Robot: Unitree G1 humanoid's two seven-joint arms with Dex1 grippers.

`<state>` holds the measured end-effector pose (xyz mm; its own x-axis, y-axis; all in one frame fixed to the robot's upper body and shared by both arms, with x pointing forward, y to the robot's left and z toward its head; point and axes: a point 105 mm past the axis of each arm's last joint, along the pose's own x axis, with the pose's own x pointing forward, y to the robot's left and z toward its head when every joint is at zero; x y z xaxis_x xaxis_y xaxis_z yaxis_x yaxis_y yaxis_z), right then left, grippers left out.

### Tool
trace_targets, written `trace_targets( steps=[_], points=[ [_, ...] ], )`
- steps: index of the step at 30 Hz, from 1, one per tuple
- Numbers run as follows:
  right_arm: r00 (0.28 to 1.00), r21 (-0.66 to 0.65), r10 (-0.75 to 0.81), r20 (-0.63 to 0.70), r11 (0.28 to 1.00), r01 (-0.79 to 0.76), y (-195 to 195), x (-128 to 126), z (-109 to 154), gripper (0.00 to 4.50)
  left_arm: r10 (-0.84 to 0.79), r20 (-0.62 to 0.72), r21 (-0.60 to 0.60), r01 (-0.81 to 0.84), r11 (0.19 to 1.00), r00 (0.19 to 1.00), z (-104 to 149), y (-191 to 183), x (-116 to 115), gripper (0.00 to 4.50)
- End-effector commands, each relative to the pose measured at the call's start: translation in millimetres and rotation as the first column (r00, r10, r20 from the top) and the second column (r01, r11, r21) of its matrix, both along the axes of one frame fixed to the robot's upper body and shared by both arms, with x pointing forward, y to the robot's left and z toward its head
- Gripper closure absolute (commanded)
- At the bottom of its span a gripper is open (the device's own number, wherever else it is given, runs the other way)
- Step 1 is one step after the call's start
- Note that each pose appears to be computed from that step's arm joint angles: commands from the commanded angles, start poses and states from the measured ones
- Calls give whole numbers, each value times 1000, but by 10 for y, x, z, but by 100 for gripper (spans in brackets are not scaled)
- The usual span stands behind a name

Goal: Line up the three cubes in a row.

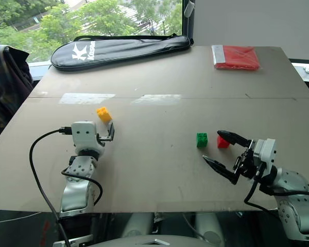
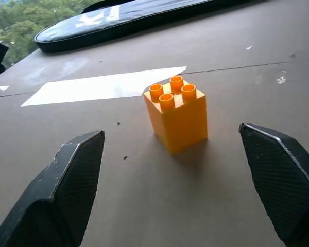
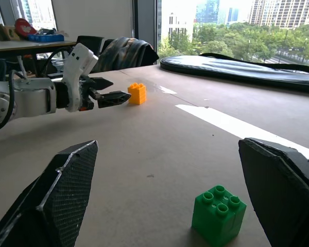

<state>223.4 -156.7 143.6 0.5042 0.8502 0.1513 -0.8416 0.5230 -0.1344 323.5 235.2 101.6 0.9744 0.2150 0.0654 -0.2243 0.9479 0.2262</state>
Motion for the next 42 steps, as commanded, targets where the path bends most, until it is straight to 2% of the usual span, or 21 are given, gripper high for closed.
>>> trace_targets(
  steps=[1, 6, 12, 15, 17, 19, 20, 24, 28, 29, 31, 35, 38, 40, 42],
  points=[
    [999, 7, 21, 32, 1000, -21, 27, -25, 86, 0, 59, -3, 30, -59, 998, 998, 22, 20, 122, 20],
    [999, 8, 11, 46, 1000, -11, 42, -28, 94, 0, 101, -49, 17, -101, 995, 994, -85, -1, 286, 20],
    [998, 9, -2, 57, 1000, 1, 49, -34, 87, 0, 70, -92, -16, -72, 997, 993, -191, -91, 451, 20],
    [998, 9, -5, 56, 1000, 4, 41, -49, 79, 0, 62, -86, -51, -67, 996, 994, -190, -113, 483, 108],
    [998, 9, -8, 58, 1000, 7, 33, -53, 79, 0, 93, -94, -79, -101, 992, 991, -216, -82, 469, 198],
    [998, 9, -11, 59, 1000, 10, 28, -56, 80, 0, 106, -118, -95, -117, 989, 987, -256, -64, 464, 307],
    [998, 9, -14, 59, 1000, 14, 24, -59, 79, 0, 104, -121, -95, -116, 989, 987, -263, -62, 467, 326],
    [998, 10, -28, 54, 1000, 27, 2, -90, 56, 0, 68, -103, -115, -80, 990, 992, -215, -94, 493, 323],
    [998, 10, -44, 40, 999, 44, -20, -137, 19, 0, -100, -64, -135, 90, 987, 993, -103, -273, 533, 323],
    [998, 7, -47, 31, 999, 47, -34, -169, -5, 0, -220, -41, -161, 211, 964, 975, -54, -407, 535, 323],
    [998, 2, -56, 14, 998, 56, -61, -216, -46, 0, -429, -7, -203, 419, 885, 903, 13, -642, 498, 323],
    [997, -9, -79, -10, 997, 79, -126, -264, -125, 0, -772, -40, -143, 761, 632, 634, 36, -1087, 318, 323],
    [996, -10, -92, -19, 996, 91, -150, -271, -161, 0, -903, -65, -156, 889, 430, 425, 40, -1300, 210, 323],
    [993, -5, -111, -27, 994, 111, -170, -277, -184, 0, -972, -109, -141, 965, 223, 209, 41, -1466, 86, 323],
    [992, -8, -123, -37, 992, 122, -185, -302, -216, 0, -988, -148, -138, 988, 74, 53, 33, -1561, 25, 323]
  ],
)
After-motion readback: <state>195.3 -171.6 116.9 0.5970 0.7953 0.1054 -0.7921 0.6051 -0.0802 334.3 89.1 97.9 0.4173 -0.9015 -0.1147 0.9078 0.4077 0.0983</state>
